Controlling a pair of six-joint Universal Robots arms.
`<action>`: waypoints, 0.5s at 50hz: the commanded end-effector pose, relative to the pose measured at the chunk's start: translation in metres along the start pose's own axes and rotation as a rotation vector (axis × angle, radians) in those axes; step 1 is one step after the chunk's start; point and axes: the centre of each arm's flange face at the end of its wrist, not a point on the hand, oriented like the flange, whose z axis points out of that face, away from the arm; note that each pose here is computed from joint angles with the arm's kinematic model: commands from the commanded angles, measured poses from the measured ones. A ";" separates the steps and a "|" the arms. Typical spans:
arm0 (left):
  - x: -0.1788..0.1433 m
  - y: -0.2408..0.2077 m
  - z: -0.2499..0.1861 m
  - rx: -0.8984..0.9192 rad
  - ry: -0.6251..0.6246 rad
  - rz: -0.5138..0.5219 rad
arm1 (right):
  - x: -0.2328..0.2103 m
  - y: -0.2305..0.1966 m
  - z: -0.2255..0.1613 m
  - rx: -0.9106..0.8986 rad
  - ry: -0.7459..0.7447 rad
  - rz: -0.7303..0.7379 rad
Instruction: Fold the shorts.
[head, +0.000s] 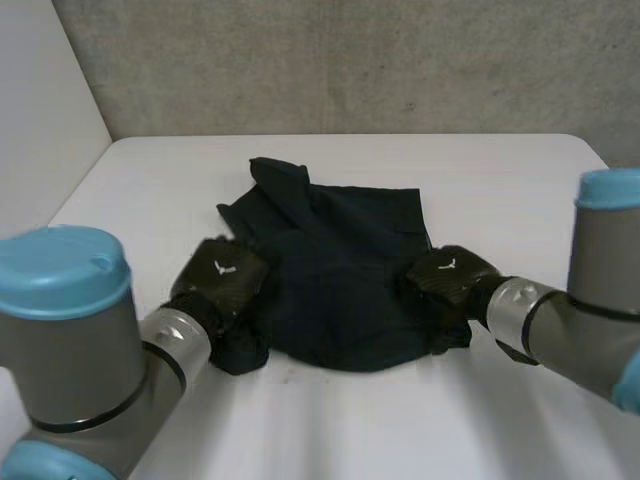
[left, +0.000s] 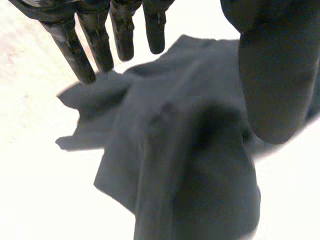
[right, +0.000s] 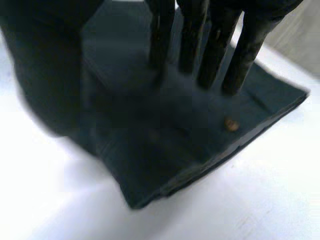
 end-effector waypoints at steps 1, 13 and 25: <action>-0.012 -0.013 -0.024 0.058 -0.032 -0.147 | 0.031 -0.011 -0.043 0.254 0.219 0.065; -0.043 0.027 -0.032 -0.063 -0.154 -0.275 | 0.011 0.029 -0.062 0.102 0.181 0.146; -0.038 0.054 -0.012 -0.168 -0.147 -0.460 | 0.005 0.065 -0.031 0.062 0.162 0.106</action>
